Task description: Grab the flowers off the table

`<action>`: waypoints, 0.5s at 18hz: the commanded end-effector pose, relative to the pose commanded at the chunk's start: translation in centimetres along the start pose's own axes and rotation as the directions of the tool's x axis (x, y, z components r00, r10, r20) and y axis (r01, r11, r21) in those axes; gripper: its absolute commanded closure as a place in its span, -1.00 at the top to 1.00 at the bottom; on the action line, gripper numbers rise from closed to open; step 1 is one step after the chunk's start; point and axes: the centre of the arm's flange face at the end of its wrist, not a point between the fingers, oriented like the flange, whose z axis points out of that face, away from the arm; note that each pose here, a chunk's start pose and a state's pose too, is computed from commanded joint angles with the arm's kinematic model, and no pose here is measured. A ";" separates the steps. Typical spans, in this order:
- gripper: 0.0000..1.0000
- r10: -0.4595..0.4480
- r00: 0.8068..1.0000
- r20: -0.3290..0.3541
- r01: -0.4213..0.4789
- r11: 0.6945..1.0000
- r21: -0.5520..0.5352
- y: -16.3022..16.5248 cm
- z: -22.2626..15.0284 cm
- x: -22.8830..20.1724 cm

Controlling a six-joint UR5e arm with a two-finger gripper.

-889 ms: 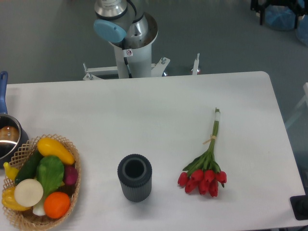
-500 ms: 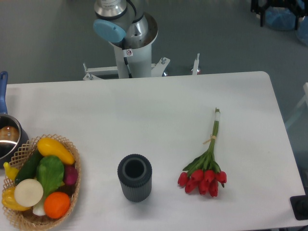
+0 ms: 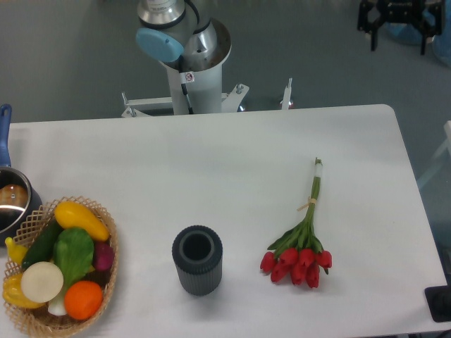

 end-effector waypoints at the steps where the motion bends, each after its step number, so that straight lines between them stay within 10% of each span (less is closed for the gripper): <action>1: 1.00 -0.016 1.000 0.004 0.016 1.000 0.001 -0.1 0.3 0.1; 9: 1.00 -0.022 0.994 -0.104 0.023 1.000 0.013 -1.9 5.9 0.3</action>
